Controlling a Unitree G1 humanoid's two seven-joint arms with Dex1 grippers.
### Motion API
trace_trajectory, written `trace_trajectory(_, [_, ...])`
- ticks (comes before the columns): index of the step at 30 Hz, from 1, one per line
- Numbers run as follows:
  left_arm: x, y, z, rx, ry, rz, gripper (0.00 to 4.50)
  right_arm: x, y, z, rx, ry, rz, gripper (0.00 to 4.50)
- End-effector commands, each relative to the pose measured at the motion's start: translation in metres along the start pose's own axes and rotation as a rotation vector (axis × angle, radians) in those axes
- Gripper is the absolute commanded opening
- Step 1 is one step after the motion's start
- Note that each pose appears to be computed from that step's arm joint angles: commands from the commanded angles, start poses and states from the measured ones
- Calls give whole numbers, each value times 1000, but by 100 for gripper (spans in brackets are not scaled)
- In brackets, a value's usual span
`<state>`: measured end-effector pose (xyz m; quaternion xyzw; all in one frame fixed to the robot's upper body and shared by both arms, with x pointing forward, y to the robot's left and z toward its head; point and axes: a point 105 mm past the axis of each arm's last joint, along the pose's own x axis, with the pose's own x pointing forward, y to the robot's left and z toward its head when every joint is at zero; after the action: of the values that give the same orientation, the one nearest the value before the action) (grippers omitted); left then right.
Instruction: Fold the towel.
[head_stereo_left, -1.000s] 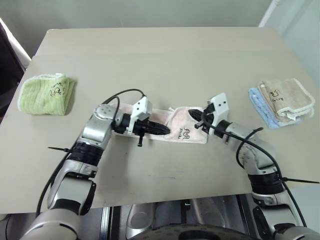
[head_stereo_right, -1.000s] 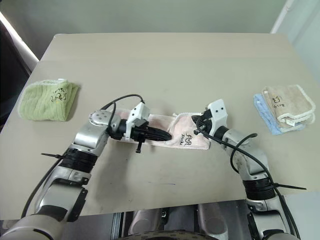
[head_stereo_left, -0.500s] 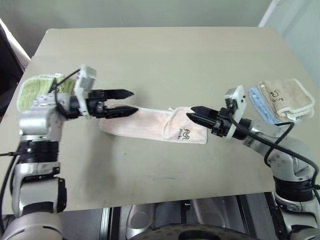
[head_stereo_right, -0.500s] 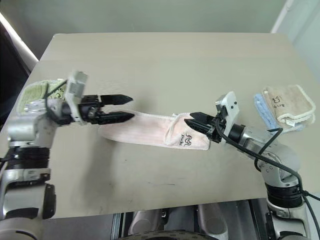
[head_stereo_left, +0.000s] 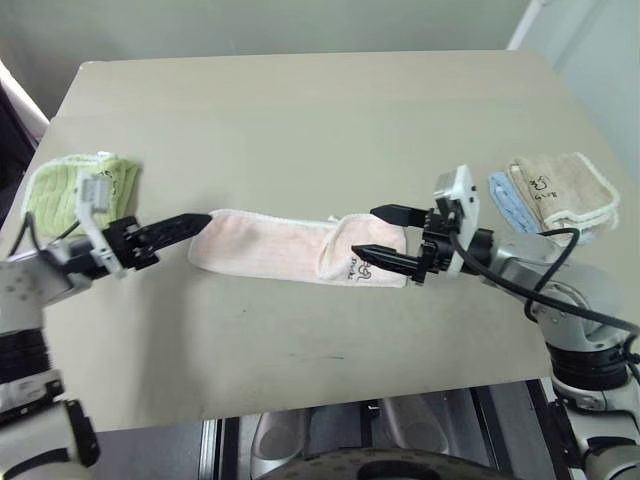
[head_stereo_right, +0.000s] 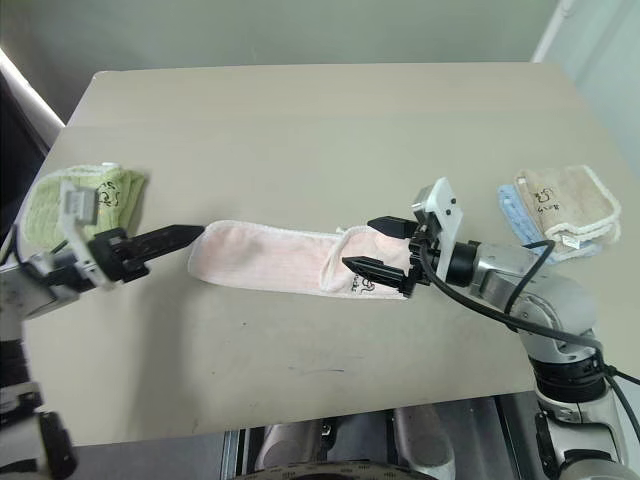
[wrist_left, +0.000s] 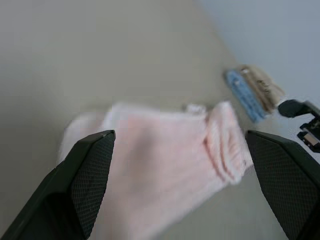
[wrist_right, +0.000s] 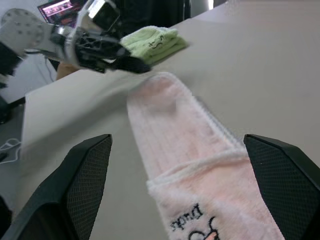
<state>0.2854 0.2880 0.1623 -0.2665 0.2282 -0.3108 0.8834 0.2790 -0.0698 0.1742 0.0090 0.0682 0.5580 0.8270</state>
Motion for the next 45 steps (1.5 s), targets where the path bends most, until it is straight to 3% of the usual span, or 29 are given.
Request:
trace_trajectory(1, [-17, -1, 8, -61, -17, 48, 450, 7, 4, 8, -24, -25, 20, 446])
trace_trajectory(7, [-27, 10, -19, -225, 73, 140, 450, 17, 10, 6, -79, 24, 79, 446])
trace_trajectory(17, [10, 23, -34, -366, 43, 148, 450, 12, 1, 10, -127, 37, 44, 446])
trace_trajectory(20, [16, 25, -41, -381, 57, 155, 394, 8, -1, 11, -123, 38, 22, 450])
trace_trajectory(36, [42, 14, -29, -418, 31, 54, 394, 2, -6, 6, -99, 44, -53, 450])
trace_trajectory(43, [36, 19, -32, -422, 36, 83, 394, -1, -5, 6, -94, 48, -66, 450])
trace_trajectory(45, [33, 20, -31, -423, 28, 92, 357, -1, -5, 5, -93, 48, -67, 450])
